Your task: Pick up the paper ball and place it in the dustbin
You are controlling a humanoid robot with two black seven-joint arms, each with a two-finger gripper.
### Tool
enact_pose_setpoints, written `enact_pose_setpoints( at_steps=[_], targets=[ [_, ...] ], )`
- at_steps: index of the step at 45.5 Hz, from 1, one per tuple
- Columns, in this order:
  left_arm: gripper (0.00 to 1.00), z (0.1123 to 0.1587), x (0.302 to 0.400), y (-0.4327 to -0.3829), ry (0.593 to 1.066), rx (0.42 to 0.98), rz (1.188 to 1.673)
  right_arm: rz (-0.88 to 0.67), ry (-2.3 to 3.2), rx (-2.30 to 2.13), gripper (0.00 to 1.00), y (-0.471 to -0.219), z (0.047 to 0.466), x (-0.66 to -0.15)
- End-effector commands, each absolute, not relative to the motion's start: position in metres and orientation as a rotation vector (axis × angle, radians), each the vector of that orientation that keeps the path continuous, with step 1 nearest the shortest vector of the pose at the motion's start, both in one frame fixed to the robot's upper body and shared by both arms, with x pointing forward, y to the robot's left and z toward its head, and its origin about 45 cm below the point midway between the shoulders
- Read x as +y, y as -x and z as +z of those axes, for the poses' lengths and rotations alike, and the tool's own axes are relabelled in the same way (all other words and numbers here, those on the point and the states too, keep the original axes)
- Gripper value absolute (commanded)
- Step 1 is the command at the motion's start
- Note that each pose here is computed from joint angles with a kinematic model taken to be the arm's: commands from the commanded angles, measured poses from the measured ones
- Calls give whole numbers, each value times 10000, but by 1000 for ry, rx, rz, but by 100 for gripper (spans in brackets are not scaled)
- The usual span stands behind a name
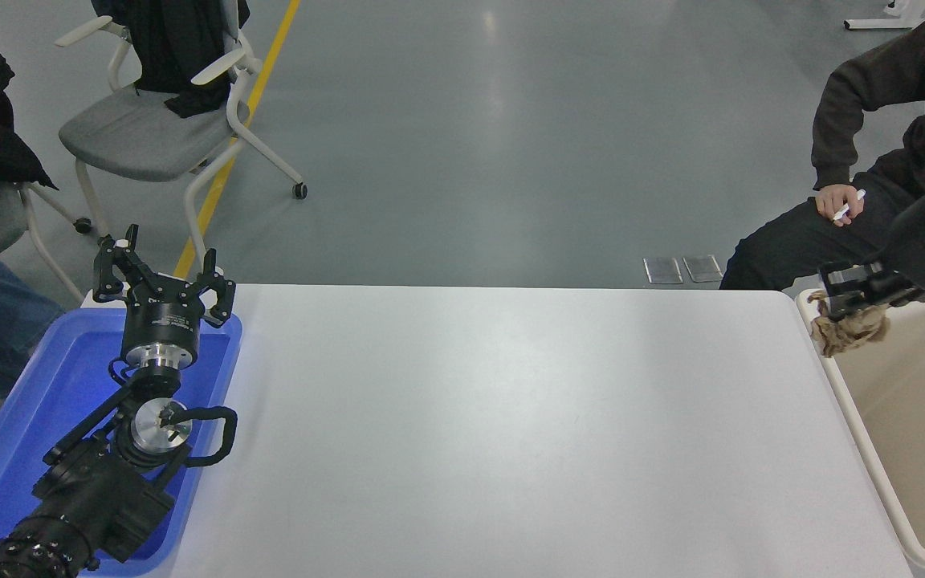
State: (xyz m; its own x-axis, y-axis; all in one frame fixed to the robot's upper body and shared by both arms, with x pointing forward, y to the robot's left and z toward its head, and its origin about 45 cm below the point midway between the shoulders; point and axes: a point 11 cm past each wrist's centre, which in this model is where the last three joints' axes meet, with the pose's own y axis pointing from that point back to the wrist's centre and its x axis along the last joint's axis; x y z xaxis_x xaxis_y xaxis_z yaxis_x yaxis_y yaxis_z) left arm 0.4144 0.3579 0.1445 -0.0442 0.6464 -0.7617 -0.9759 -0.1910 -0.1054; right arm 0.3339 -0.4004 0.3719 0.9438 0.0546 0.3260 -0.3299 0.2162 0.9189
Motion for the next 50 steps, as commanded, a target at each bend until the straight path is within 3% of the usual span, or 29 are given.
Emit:
enact_pose_setpoints(
  at_steps=[1, 16, 20, 27, 36, 40, 50],
  targets=[
    [99, 1443, 3576, -4145, 828, 538, 1592, 169, -1240, -378, 0, -3286, 3484, -4972],
    [99, 1442, 3577, -4144, 829, 539, 1593, 80, -1096, -551, 0, -3193, 3040, -5934],
    [99, 1442, 3577, -4144, 829, 539, 1592, 83, -1070, -629, 0, -3265, 2979, -6100],
    [99, 1450, 3577, -4149, 831, 537, 1592, 100, -1036, -671, 0, -3223, 2417, -6249],
    [99, 1450, 3577, -4149, 832, 537, 1592, 109, -1068, -758, 0, -3223, 1689, -6061],
    [99, 1450, 3577, -4149, 832, 537, 1592, 97, -1071, -808, 0, -3109, 1368, -5991],
    [99, 1449, 3578, -4149, 831, 537, 1593, 77, -1095, -938, 0, -3055, 891, -5706]
  ],
)
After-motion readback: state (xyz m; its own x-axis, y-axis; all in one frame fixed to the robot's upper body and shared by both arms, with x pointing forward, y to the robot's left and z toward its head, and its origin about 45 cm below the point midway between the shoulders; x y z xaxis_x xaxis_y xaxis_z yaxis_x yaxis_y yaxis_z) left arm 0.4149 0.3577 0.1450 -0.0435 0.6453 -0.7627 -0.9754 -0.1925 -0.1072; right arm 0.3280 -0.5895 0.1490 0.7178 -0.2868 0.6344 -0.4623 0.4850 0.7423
